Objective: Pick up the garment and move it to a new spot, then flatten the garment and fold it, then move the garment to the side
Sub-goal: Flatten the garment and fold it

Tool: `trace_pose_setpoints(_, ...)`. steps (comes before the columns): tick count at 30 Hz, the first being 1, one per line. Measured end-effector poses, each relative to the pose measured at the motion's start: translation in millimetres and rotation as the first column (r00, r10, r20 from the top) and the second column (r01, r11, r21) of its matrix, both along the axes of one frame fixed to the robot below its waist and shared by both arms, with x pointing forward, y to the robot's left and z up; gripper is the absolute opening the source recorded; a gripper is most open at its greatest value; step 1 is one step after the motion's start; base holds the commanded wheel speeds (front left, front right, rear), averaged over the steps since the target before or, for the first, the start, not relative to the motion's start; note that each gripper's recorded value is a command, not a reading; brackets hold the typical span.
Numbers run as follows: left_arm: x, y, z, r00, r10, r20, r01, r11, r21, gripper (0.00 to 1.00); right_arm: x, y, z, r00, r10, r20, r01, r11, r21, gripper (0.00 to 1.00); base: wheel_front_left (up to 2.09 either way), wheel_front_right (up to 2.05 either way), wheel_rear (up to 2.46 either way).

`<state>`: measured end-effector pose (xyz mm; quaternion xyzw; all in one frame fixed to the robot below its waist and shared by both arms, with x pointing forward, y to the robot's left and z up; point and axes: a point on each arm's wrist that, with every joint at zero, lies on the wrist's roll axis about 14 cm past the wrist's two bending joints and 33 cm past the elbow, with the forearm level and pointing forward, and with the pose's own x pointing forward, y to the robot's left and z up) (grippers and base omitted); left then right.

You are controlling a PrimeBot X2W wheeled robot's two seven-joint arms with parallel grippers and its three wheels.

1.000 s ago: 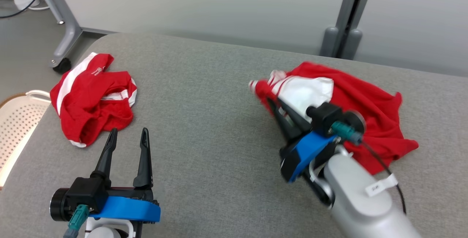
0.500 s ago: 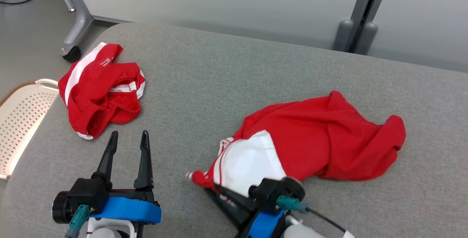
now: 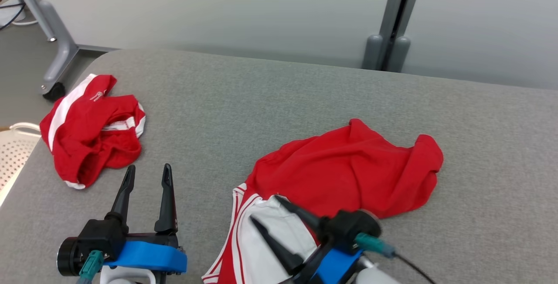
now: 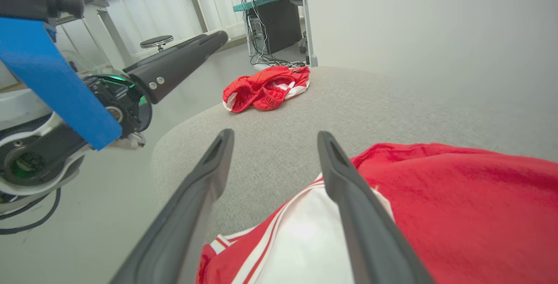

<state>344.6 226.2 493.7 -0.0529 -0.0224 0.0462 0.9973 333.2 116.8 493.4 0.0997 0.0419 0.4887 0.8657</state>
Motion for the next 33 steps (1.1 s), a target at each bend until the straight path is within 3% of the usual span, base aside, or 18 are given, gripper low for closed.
trace_pose_setpoints(5,5.2,-8.6,-0.1,1.000,-0.028,0.003,0.028,1.000,-0.003,1.00,43.5,-60.3,7.7,0.969,-0.242,0.042,0.242,0.970,0.009,1.00,0.00,0.00,0.00)
trace_pose_setpoints(10,8.0,-14.1,-0.8,0.999,-0.046,0.002,0.046,0.999,-0.004,1.00,66.2,-135.5,1.0,0.883,-0.467,0.048,0.468,0.884,-0.005,1.00,0.00,0.00,0.00)
trace_pose_setpoints(14,10.6,-17.4,-2.1,0.998,-0.057,-0.002,0.057,0.998,-0.004,1.00,63.5,-174.8,-12.6,0.822,-0.568,0.031,0.569,0.822,-0.035,1.00,0.00,0.00,0.00)
trace_pose_setpoints(19,11.8,-20.4,-4.8,0.998,-0.066,-0.009,0.066,0.998,-0.006,1.00,53.6,-193.7,-25.4,0.789,-0.614,0.009,0.614,0.787,-0.063,1.00,0.00,0.00,0.00)
trace_pose_setpoints(26,13.8,-22.4,-6.4,0.997,-0.072,-0.014,0.072,0.997,-0.007,1.00,52.6,-184.6,-20.7,0.802,-0.597,0.024,0.597,0.800,-0.054,1.00,0.00,0.00,0.00)
trace_pose_setpoints(33,13.6,-31.5,-8.6,0.995,-0.101,-0.021,0.101,0.995,-0.004,1.00,59.7,-202.9,-9.7,0.765,-0.642,0.053,0.644,0.765,-0.035,1.00,0.00,0.00,0.00)
